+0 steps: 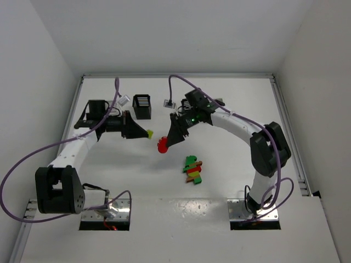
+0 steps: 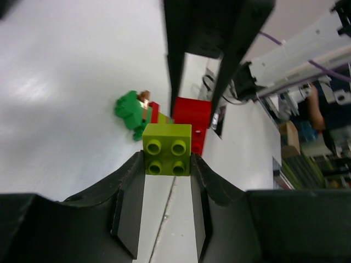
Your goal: Sort the legos into containers by color
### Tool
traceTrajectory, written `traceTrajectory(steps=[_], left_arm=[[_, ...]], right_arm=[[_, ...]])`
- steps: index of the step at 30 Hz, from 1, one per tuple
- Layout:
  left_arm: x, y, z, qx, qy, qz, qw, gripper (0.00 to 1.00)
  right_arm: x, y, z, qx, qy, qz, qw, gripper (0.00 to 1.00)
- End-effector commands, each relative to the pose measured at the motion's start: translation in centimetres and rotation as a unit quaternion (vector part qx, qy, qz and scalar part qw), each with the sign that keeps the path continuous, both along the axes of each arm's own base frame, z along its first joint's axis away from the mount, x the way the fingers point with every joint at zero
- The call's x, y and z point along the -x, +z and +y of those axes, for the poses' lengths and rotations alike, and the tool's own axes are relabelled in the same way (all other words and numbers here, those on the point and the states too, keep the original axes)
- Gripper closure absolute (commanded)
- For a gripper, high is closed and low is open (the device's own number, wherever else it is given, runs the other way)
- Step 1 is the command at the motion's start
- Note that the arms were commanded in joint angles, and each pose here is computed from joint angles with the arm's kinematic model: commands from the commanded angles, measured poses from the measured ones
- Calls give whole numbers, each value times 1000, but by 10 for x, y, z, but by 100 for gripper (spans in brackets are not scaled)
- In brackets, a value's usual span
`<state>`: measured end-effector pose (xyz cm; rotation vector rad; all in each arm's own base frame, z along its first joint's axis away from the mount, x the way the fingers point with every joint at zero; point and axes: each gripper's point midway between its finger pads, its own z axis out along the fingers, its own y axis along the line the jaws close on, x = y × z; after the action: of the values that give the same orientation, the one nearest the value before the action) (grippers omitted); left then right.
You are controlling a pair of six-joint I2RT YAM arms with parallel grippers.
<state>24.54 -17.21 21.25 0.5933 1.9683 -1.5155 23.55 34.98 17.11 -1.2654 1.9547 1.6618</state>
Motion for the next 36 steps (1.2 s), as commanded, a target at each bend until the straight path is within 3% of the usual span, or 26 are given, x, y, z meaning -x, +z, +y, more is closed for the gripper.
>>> traceTrajectory(steps=[1,4,8,10,11,12,15,20,25,31,36], left_arm=[[-27,20,21,-4,37,-57,998,100],[-42,32,30,-20,62,-81,995,100],[-47,36,34,-42,87,-99,990,100],[-49,31,34,-62,102,-102,988,100],[-46,29,32,-76,111,-108,985,100],[-41,30,29,-75,106,-113,985,100],[-39,30,28,-97,129,-134,978,100],[-34,30,19,-99,125,-136,978,100],[-33,31,14,-99,121,-139,978,100],[-40,31,17,-107,134,-143,975,100],[-45,32,15,-109,133,-143,975,100]], right_arm=[[20,-6,-24,17,30,-44,998,96],[24,-18,-43,60,32,-31,997,98],[-8,-31,-67,118,-32,-60,991,100],[-54,-34,-77,161,-103,-120,974,100],[-91,-33,-89,198,-161,-152,955,100],[-101,-28,-90,196,-173,-152,953,100],[-164,-14,-119,240,-266,-217,908,100],[-215,4,-133,246,-326,-261,875,100],[-239,-4,-137,272,-347,-262,859,100],[-244,-19,-138,285,-351,-252,855,96],[-247,-26,-140,296,-356,-246,852,72]])
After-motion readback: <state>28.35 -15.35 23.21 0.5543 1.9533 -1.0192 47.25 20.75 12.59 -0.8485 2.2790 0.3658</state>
